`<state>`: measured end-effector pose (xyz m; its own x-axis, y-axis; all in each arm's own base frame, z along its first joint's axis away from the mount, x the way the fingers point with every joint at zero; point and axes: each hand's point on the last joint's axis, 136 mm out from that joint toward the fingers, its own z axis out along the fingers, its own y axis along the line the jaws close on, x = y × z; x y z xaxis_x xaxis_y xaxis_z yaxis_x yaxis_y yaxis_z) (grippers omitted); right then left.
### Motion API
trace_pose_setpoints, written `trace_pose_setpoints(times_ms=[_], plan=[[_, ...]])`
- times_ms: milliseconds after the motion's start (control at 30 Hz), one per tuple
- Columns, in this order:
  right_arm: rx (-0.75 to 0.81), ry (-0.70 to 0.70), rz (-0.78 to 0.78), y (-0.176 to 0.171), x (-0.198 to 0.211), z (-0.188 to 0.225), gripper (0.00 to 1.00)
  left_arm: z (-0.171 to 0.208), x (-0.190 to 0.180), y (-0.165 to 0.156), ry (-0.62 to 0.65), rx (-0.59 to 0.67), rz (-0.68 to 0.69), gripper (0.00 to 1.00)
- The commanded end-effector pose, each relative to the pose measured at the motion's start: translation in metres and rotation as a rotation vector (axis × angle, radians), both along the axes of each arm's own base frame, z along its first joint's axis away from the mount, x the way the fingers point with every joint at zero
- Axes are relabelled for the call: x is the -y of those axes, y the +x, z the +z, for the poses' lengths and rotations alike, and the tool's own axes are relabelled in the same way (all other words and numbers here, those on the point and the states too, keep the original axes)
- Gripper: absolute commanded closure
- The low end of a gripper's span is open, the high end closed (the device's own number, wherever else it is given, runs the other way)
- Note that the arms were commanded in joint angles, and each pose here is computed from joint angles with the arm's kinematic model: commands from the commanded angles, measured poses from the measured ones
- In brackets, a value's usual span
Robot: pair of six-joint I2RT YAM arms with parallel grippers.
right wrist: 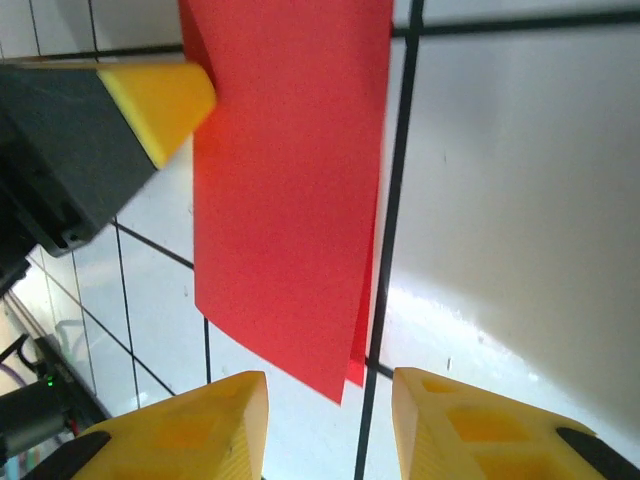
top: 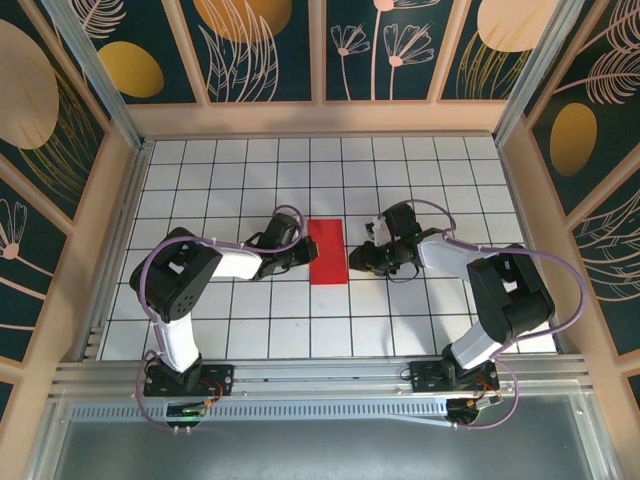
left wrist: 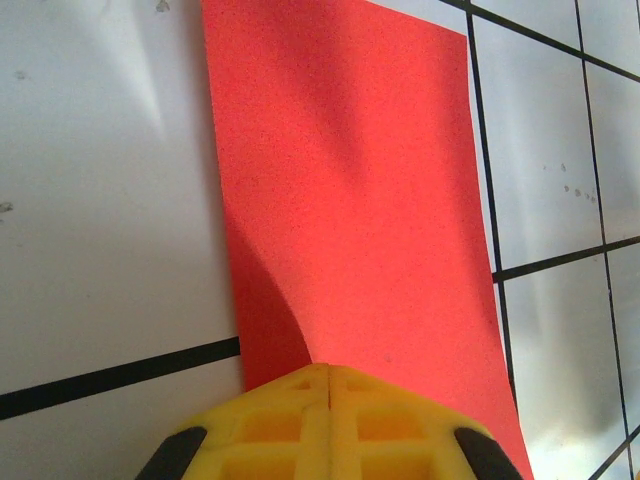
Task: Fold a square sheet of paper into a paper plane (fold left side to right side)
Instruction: Fold the triangle a second time at the center of the table.
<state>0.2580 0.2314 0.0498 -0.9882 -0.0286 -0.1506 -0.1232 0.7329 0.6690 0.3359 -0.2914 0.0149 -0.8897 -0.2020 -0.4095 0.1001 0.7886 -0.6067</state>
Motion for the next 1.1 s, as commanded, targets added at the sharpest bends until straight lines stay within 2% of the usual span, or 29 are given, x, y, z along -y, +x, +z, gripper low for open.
trace_pose_setpoints(times_ms=[0,533,1067], plan=[[-0.07,0.05,0.006,-0.013,-0.009,-0.003,0.63,-0.024,-0.016,-0.02,0.083,-0.077,0.006,0.99],[-0.114,0.086,0.025,-0.019,-0.029,-0.015,0.62,-0.024,-0.015,-0.018,0.087,-0.071,0.001,0.99],[-0.081,-0.002,-0.014,-0.011,-0.017,-0.022,0.59,-0.023,-0.016,-0.018,0.088,-0.071,0.003,0.99]])
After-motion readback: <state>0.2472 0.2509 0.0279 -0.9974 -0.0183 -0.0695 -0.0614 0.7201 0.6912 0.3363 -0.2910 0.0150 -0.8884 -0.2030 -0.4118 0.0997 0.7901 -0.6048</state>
